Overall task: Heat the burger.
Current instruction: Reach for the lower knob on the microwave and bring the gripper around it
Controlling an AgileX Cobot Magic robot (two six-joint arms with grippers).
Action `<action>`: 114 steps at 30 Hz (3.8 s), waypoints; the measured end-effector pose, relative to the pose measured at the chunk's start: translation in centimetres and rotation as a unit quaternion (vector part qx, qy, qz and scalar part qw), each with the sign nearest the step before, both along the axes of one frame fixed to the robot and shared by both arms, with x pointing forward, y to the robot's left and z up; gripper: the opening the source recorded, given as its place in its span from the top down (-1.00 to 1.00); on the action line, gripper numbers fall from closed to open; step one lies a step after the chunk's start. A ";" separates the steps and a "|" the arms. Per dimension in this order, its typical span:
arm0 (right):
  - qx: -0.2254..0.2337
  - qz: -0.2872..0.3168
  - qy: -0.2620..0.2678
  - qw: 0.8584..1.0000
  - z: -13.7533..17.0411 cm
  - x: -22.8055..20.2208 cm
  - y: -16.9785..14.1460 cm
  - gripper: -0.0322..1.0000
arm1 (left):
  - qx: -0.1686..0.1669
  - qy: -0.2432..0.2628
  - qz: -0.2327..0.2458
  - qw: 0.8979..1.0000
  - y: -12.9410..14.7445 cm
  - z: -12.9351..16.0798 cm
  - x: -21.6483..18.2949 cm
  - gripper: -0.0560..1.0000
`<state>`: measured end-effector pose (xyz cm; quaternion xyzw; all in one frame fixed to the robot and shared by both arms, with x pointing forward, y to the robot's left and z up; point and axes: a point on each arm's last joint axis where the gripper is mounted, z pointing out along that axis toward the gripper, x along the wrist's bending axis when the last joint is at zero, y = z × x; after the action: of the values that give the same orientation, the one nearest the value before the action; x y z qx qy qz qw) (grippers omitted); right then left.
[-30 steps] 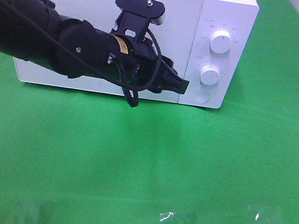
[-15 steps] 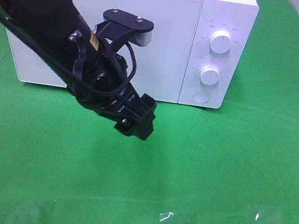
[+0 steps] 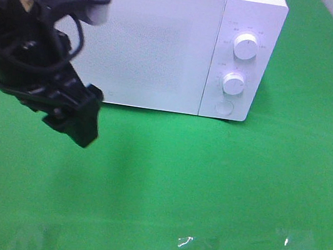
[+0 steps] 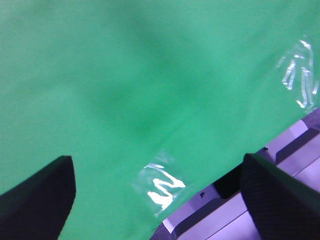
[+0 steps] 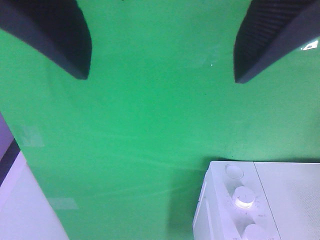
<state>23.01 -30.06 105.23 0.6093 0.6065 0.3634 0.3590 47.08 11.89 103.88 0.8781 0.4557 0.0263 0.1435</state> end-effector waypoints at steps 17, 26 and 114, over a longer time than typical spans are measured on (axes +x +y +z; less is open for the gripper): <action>0.000 0.000 0.000 1.000 0.0 0.0 0.0 -0.50 | -0.012 -0.070 0.238 0.969 15.4 7.1 -1.4 -0.66; 0.000 0.000 0.000 1.000 0.0 0.0 0.0 -0.50 | -0.026 -0.091 0.260 0.961 16.5 3.9 -6.7 -0.66; 0.020 0.004 -0.123 0.992 -0.9 12.8 0.5 -0.48 | -0.134 -0.393 0.264 0.871 17.8 1.9 -23.9 -0.66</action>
<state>35.78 -29.55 104.33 0.5647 0.5524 0.4493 0.4172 23.22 29.66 105.80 0.6148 0.5756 0.3443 0.4149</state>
